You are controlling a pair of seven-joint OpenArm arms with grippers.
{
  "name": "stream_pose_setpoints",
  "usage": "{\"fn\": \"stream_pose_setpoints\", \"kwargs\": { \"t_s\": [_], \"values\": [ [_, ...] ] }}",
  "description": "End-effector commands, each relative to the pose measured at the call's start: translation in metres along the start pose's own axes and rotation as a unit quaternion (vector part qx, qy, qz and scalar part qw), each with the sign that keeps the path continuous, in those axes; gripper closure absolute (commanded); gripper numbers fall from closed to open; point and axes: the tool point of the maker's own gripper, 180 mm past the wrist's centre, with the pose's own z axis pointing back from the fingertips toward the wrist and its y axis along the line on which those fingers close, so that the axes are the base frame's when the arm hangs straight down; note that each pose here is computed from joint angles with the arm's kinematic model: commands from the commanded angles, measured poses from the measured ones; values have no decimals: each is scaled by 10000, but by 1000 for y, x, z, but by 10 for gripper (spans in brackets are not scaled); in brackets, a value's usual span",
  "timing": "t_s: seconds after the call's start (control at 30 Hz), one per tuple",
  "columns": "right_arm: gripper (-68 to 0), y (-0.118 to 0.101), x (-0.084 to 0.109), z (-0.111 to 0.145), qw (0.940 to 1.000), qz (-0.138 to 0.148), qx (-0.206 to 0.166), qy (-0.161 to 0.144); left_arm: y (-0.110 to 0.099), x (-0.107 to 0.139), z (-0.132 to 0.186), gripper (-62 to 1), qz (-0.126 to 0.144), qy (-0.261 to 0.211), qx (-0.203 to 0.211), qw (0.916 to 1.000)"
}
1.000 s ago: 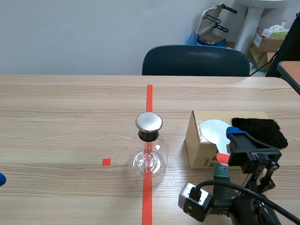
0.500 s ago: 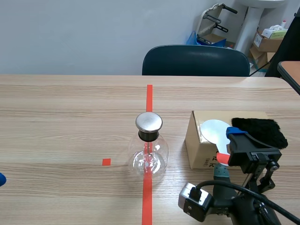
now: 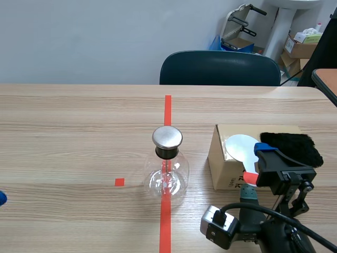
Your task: Do the electroscope experiment
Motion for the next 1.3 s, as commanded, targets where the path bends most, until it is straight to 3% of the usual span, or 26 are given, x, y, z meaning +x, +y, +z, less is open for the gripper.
{"fn": "stream_pose_setpoints", "kwargs": {
  "t_s": [0.0, 0.1, 0.3, 0.4, 0.6, 0.77, 0.87, 1.0, 1.1, 1.27],
  "values": [
    [-679, -12, 0, -4, 9996, -18, -281, 8, 5, 10, -3, -392, 27, -288, 123, 9995],
    [-679, -6, 0, -4, 9999, -12, -108, 5, 13, 13, -4, -392, 34, -482, 317, 9983],
    [-679, -6, -2, -4, 9999, -12, -107, 45, 44, 7, -3, -392, -12, -460, 883, 9950],
    [-679, -5, -1, -3, 9999, -42, -81, 50, 60, 17, 6, -392, -220, -662, 1239, 9898],
    [-679, 2, 8, 17, 9977, -655, 145, 129, 88, 33, 27, -392, -778, -697, 2058, 9730],
    [-679, -7, 17, 38, 9877, -1515, 382, 88, 100, 33, 46, -392, -1031, -613, 2730, 9545],
    [-679, -19, 22, 46, 9738, -2207, 551, 25, 98, 31, 53, -392, -1155, -591, 3004, 9449],
    [-679, -41, 22, 47, 9468, -3111, 822, -19, 86, 31, 55, -392, -1332, -700, 3276, 9328],
    [-679, -61, 21, 41, 9231, -3706, 1003, -216, 72, 28, 48, -392, -1439, -601, 3335, 9298],
    [-679, -101, 13, 20, 8767, -4642, 1077, -660, 37, 30, 29, -387, -1515, -443, 3206, 9340]
  ]
}}
